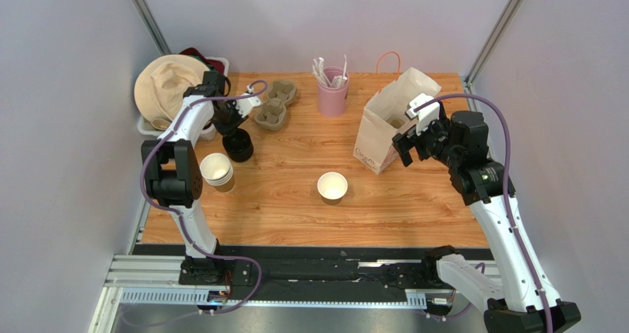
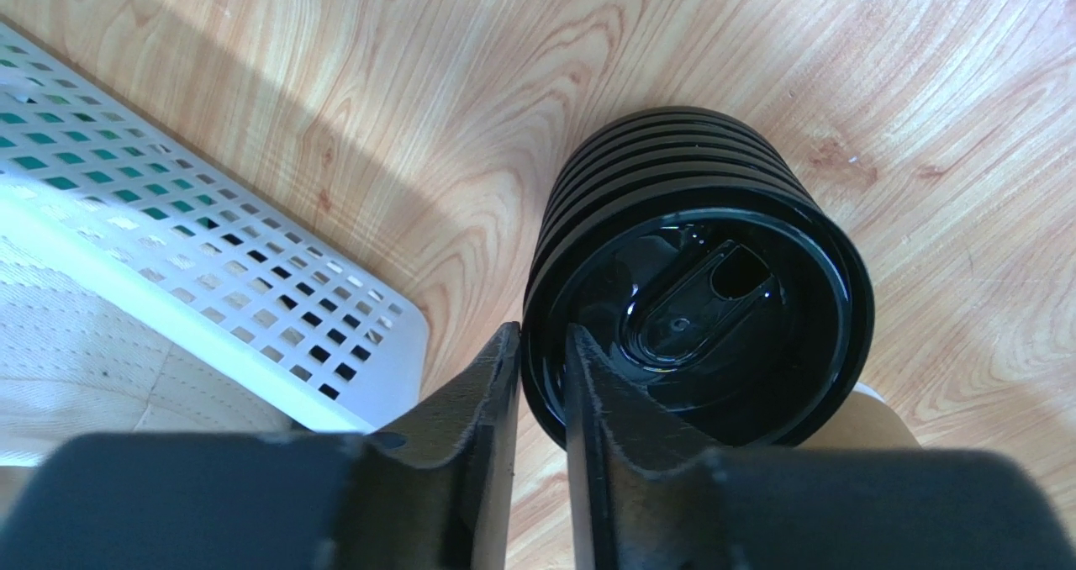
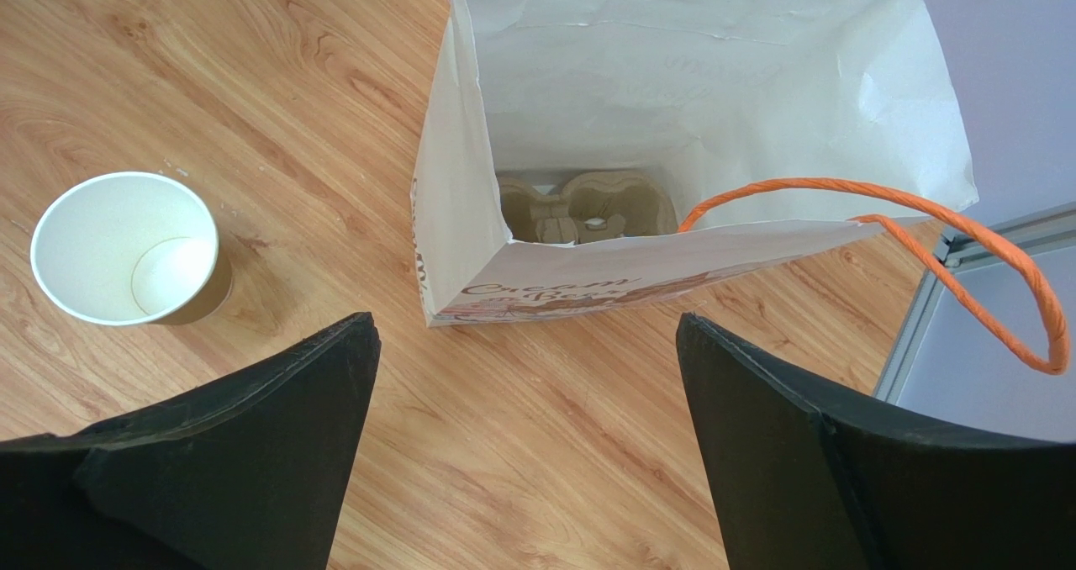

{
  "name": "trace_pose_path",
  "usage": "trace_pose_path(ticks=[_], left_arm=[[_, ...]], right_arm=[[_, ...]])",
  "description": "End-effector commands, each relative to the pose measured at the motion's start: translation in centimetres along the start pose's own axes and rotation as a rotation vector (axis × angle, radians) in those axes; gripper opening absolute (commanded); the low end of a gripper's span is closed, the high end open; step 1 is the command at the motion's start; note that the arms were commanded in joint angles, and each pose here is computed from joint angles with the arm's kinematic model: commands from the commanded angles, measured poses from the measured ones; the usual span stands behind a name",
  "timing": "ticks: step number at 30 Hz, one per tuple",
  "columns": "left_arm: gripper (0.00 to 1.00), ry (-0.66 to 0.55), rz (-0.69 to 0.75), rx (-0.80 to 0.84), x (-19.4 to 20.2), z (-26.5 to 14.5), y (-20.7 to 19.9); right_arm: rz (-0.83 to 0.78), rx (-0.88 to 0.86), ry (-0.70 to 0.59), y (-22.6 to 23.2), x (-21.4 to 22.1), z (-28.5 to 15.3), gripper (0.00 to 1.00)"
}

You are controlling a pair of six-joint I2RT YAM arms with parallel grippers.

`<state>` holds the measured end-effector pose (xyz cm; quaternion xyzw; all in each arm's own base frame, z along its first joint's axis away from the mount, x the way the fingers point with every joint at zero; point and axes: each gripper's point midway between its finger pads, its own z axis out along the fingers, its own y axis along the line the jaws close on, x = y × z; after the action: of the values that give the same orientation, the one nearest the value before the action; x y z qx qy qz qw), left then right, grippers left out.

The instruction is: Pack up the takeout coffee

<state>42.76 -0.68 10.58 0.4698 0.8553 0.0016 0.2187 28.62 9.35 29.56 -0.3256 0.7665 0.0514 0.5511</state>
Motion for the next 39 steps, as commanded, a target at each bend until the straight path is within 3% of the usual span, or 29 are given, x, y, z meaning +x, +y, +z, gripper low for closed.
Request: trace_pose_path(ticks=[1,32,35,39], left_arm=[[0.26,-0.029,0.009,-0.040,-1.0,-0.9,1.5],[0.17,-0.109,-0.001,-0.020,-2.4,-5.9,0.8],[0.16,-0.167,-0.017,-0.016,-3.6,-7.4,0.6],[0.15,-0.334,-0.038,0.041,-7.0,-10.9,-1.0]], right_arm=[[-0.006,0.001,-0.037,0.0,-0.9,-0.1,0.95],[-0.008,-0.013,-0.036,0.2,-0.9,0.0,0.95],[-0.001,-0.020,-0.042,0.3,-1.2,-0.1,0.95],[0.025,-0.109,-0.086,1.7,-3.1,-0.9,0.95]])
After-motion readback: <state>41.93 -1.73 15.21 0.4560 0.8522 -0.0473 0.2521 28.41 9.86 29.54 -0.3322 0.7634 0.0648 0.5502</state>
